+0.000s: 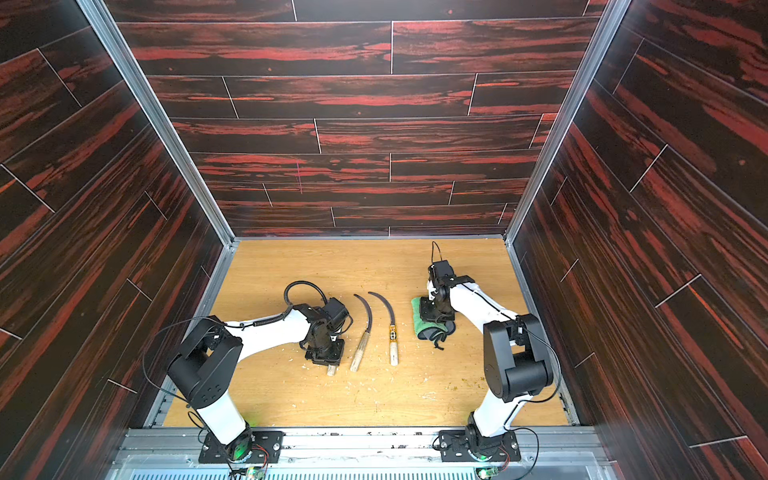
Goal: Wipe small sickles with rags
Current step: Place the small sickle at the center of the board.
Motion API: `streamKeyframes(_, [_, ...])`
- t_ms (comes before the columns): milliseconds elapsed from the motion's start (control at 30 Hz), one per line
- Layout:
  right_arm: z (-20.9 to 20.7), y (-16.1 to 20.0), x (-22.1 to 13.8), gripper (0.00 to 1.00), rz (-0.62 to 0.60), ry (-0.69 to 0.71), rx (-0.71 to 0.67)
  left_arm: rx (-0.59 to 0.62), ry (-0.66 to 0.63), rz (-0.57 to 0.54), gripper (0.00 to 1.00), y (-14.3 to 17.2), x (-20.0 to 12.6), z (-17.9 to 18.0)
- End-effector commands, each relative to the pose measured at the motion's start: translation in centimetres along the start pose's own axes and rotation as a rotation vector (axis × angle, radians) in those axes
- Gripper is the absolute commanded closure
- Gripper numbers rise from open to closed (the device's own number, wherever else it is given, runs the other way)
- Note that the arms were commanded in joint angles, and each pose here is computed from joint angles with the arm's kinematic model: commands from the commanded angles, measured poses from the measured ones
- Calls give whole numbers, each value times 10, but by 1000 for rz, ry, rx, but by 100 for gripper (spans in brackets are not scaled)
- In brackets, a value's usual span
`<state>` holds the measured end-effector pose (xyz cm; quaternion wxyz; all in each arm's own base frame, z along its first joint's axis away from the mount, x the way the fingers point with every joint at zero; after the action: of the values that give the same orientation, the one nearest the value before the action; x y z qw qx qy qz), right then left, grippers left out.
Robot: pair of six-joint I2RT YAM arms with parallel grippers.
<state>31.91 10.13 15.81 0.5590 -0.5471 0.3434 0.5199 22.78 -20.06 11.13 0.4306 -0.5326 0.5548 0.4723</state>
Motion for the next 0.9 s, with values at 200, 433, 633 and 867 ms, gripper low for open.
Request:
streamKeyframes(200, [-2,-1,4,59,33,5,15,2,-62,-14,49,3,-3,9])
streamKeyframes(433, [-2,-1,-7,42,20,22,14,7,-58,-75,44,3,-27,8])
streamKeyframes(633, [-1,1,-23,34,-6,40,16,2,-47,-150,36,5,-51,8])
streamKeyframes(867, [1,4,-41,10,-25,40,22,-8,-34,-242,30,9,-79,12])
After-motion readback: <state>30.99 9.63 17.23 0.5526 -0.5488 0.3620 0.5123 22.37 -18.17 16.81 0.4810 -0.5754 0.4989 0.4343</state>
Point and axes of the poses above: each gripper's point midway between its finger pads, its own x axis out along the fingers, its own z axis along the line the jaws close on, y = z × x, the point moved 10 cm from there along -x, back along the fingers, and after that the axes turned 8 degrees about -x, right-handed, at the moved point
